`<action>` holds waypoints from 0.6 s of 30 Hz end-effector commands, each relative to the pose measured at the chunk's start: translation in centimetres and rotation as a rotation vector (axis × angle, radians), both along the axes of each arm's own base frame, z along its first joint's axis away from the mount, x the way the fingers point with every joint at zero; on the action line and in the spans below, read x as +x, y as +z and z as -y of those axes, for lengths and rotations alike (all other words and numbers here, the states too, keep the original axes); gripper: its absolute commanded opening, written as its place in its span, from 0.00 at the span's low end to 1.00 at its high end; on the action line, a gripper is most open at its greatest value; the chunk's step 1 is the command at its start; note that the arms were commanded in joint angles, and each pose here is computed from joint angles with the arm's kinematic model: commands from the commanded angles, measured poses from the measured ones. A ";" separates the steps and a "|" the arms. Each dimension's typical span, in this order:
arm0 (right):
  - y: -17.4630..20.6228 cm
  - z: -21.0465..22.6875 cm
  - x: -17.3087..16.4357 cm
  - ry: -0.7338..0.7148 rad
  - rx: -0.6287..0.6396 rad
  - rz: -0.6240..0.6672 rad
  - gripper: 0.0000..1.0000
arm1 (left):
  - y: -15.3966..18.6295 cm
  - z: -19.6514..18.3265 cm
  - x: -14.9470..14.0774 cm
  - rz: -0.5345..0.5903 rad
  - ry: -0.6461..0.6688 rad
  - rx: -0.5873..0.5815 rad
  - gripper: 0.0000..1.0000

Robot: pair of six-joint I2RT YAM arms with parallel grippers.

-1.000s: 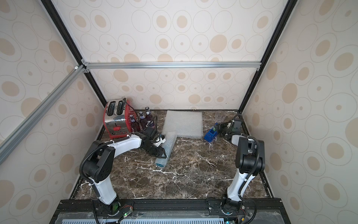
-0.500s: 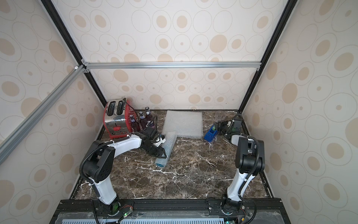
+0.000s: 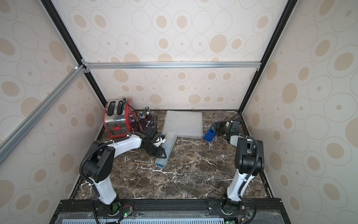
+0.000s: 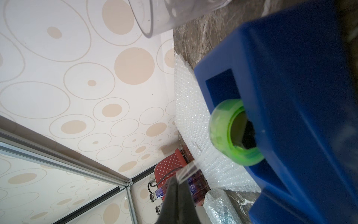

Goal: Wrap wine bottles in bubble wrap
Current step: Tear off the tape using the Tape Cutter.

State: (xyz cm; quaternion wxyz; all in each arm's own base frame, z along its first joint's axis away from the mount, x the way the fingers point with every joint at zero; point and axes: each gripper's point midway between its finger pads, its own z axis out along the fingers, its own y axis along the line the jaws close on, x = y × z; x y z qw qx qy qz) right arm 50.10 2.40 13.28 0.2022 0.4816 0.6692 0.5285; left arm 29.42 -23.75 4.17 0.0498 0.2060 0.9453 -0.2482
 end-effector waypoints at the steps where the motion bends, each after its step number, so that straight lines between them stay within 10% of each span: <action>1: 4.7 -0.7 0.5 0.028 0.013 0.115 0.00 | -4.0 -3.0 -2.0 -0.085 -0.006 0.183 0.58; 18: 4.8 -0.9 0.8 0.025 0.005 0.109 0.00 | -4.0 -2.8 -2.3 -0.085 -0.014 0.181 0.58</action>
